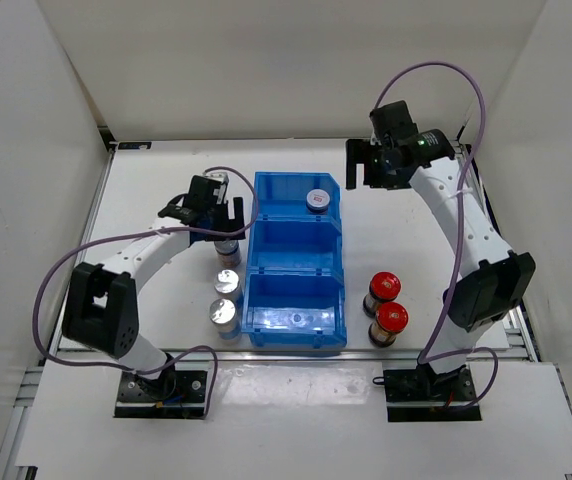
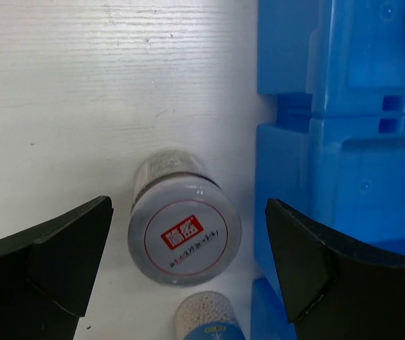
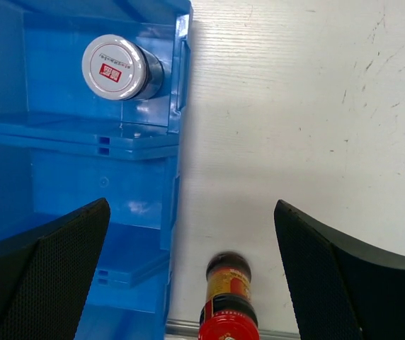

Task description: Organize the condiment bottles

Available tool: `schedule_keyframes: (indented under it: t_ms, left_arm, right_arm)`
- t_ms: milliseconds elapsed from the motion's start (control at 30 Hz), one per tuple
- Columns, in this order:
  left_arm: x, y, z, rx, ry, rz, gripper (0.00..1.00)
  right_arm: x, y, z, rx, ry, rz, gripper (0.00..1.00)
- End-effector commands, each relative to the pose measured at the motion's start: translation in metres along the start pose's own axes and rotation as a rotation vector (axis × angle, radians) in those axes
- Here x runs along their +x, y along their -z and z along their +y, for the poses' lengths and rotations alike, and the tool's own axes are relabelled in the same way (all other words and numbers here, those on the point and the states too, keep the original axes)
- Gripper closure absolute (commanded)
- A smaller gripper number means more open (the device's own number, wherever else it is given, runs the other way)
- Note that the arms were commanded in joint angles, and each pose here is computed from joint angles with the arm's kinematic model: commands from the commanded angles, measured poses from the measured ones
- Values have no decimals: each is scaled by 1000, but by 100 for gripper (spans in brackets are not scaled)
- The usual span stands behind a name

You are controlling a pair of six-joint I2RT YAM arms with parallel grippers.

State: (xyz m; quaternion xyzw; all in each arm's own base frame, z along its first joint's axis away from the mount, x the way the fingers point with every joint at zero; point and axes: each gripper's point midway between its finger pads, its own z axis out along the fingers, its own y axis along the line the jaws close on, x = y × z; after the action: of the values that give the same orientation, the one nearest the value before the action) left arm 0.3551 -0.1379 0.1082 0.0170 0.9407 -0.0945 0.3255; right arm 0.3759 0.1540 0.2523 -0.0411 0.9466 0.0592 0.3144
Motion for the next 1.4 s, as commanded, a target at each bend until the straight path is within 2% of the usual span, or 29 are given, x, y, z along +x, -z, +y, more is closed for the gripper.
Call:
schedule_keyframes:
  t_ms: [0, 133, 300, 400, 433, 500, 533, 600, 700, 733, 800, 833, 867, 1033, 1100, 1133, 1167, 1267, 1367]
  left_arm:
    - [-22, -3, -8, 27, 23, -49, 0]
    - [-25, -12, -9, 17, 54, -44, 0]
    - [-13, -14, -3, 0, 53, -24, 15]
    - [-17, -7, 0, -14, 55, -48, 28]
    - [-19, -4, 1, -22, 46, -60, 37]
    - [-25, 3, 2, -26, 48, -86, 48]
    - [-32, 7, 2, -30, 49, -107, 57]
    - [-45, 20, 0, -29, 52, -145, 67]
    - [-53, 26, -1, -23, 31, -168, 75]
    - [-58, 28, -1, -30, 32, -183, 81]
    - [-65, 33, -1, -32, 35, -205, 83]
    - [-70, 36, -2, -28, 35, -216, 89]
    - [-73, 38, 0, -41, 26, -221, 89]
    - [-70, 39, 3, -52, 27, -221, 87]
    - [-68, 40, 5, -62, 19, -224, 79]
    - [-58, 35, 8, -70, 16, -199, 70]
    - [-60, 39, 8, -66, 17, -209, 47]
    - [-53, 40, 12, -79, 17, -205, 9]
    - [-49, 38, 13, -82, 17, -196, 0]
  right_arm:
    - [-17, 14, 12, -68, 49, -74, 0]
    - [-19, 18, -1, -17, 50, -95, 0]
    - [-18, 20, -6, 2, 57, -108, 0]
    - [-13, 19, -10, 23, 58, -99, 0]
    - [-14, 23, -11, 21, 56, -109, 0]
    - [-12, 24, -13, 32, 56, -108, 0]
    - [-9, 22, -14, 34, 58, -100, 0]
    - [-8, 23, -16, 43, 57, -100, 0]
    - [-8, 23, -16, 43, 57, -100, 0]
    - [-8, 23, -16, 43, 57, -100, 0]
    - [-6, 25, -17, 43, 57, -101, 0]
    - [-6, 25, -17, 43, 57, -100, 0]
    - [-6, 25, -17, 43, 57, -100, 0]
    - [-4, 26, -17, 43, 57, -101, 0]
    - [-4, 26, -17, 43, 57, -100, 0]
    - [-1, 24, -18, 46, 59, -90, 0]
    - [-2, 28, -18, 43, 57, -100, 0]
    - [0, 29, -19, 43, 57, -100, 0]
    - [0, 29, -19, 43, 57, -100, 0]
